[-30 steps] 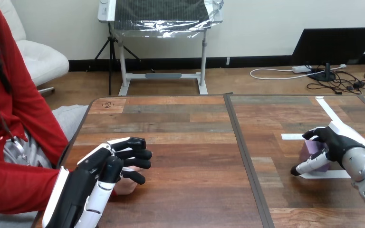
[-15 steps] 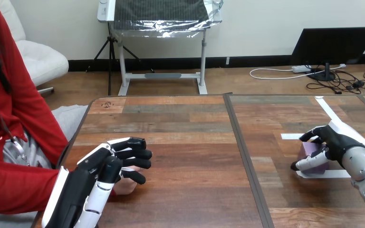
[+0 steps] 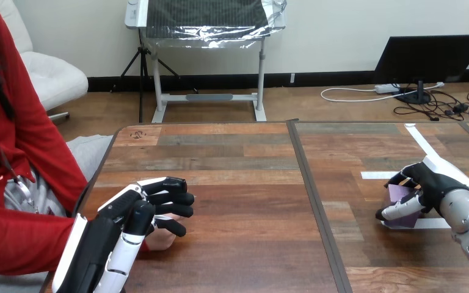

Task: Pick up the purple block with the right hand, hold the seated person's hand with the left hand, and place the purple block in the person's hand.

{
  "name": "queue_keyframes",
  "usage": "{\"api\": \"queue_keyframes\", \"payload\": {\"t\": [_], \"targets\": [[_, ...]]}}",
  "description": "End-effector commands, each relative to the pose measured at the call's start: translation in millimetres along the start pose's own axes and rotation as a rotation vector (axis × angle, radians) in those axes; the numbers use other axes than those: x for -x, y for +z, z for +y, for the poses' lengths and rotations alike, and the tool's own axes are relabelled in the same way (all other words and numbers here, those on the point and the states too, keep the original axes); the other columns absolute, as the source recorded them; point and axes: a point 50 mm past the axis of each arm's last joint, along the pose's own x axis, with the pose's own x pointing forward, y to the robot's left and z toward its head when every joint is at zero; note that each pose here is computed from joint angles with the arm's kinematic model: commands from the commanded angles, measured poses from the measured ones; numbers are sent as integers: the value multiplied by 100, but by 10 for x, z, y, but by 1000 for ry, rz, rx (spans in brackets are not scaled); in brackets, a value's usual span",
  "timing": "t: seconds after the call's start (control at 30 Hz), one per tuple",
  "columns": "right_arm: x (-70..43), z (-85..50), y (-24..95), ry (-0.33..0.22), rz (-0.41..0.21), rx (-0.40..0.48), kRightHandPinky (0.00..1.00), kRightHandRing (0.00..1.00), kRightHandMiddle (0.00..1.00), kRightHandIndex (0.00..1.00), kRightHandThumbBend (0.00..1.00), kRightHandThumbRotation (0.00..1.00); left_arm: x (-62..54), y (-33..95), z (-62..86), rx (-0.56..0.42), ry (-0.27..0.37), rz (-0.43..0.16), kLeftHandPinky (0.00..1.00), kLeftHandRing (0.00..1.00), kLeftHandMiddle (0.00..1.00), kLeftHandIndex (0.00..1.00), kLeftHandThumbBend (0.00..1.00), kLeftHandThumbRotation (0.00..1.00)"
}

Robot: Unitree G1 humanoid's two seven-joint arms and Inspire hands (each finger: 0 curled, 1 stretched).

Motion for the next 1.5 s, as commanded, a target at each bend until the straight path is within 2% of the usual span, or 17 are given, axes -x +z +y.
{"api": "queue_keyframes", "payload": {"t": [0.0, 0.37, 0.57, 0.93, 1.33, 1.47], "targets": [[-18, -225, 145, -82, -35, 10, 56, 61, 65, 65, 68, 0, -130, 116, 27, -23, -6, -95, 51, 62, 64, 65, 58, 88], [-17, -246, 146, -79, -36, 31, 54, 59, 62, 61, 72, 0, -125, 116, 32, -22, -1, -95, 51, 61, 64, 64, 60, 87], [-16, -255, 143, -74, -37, 51, 56, 62, 64, 61, 76, 0, -123, 114, 37, -20, 1, -100, 51, 61, 64, 64, 61, 87], [-19, -264, 136, -34, -17, 90, 60, 66, 68, 65, 79, 0, -114, 112, 48, -18, 6, -100, 51, 62, 64, 64, 63, 88], [-19, -270, 131, -22, -9, 117, 60, 66, 69, 68, 82, 0, -109, 124, 61, -41, 11, -98, 53, 63, 64, 64, 64, 89], [-19, -271, 128, -18, -7, 99, 60, 66, 70, 69, 82, 0, -108, 126, 65, -40, 12, -94, 53, 63, 64, 64, 64, 89]]}}
